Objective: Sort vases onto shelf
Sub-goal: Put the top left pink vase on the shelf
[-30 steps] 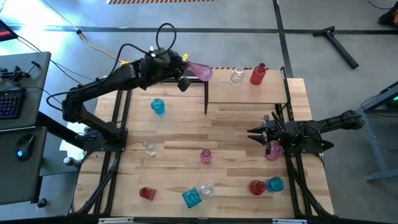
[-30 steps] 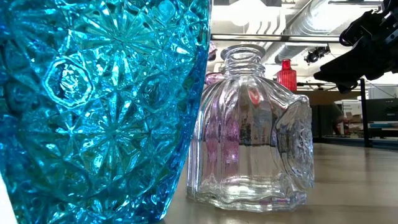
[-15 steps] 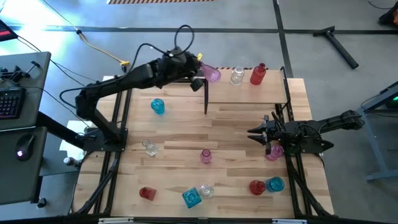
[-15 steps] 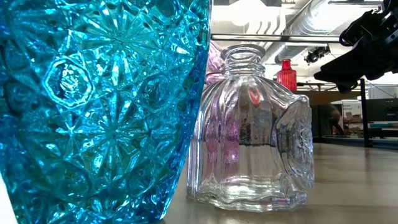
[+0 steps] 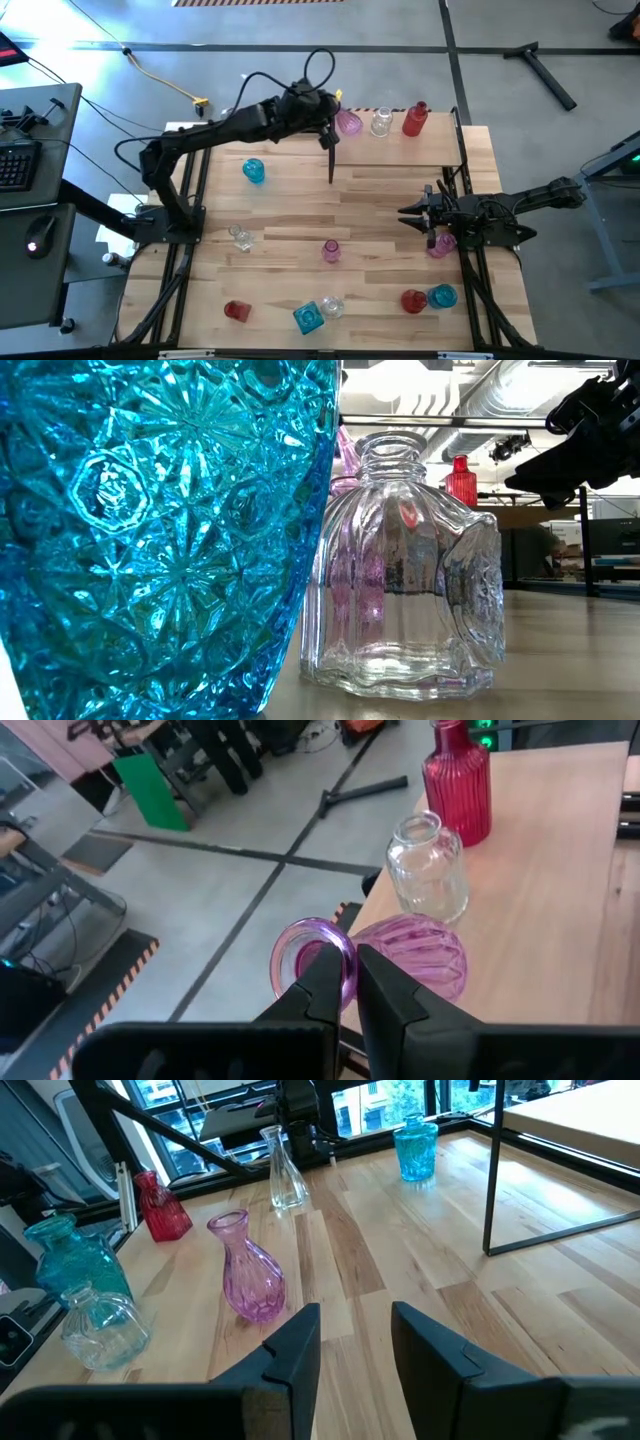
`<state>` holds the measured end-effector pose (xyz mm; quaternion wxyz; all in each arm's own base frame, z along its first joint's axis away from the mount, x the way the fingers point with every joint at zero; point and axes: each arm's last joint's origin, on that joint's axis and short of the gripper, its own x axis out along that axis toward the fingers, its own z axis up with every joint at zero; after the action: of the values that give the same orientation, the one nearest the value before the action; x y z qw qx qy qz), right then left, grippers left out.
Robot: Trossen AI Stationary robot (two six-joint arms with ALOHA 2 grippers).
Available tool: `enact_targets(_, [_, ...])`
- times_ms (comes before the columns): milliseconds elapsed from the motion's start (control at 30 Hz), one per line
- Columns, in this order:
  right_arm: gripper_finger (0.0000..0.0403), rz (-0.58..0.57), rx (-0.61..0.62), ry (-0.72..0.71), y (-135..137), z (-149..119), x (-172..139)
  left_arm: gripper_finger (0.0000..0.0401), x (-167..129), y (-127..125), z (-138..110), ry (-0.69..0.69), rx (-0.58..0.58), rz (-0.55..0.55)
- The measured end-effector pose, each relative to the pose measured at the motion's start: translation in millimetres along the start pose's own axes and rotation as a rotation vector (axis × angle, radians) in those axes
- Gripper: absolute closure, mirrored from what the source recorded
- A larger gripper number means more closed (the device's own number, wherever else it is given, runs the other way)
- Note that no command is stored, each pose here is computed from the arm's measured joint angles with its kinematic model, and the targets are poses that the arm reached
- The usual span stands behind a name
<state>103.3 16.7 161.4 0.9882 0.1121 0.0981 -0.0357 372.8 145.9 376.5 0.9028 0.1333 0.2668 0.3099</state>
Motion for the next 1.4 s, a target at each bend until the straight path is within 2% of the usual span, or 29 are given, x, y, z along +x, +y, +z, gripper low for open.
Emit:
enact_targets(500, [0.0295, 0.0, 0.0, 0.0, 0.0, 0.0, 0.0, 0.0392, 12.7, -5.3, -3.8, 0.008, 0.067, -0.002])
enact_targets(1400, [0.0295, 0.0, 0.0, 0.001, 0.0, -0.1, 0.0, 0.0392, 18.6, 10.9, -9.2, 0.029, 0.05, 0.037])
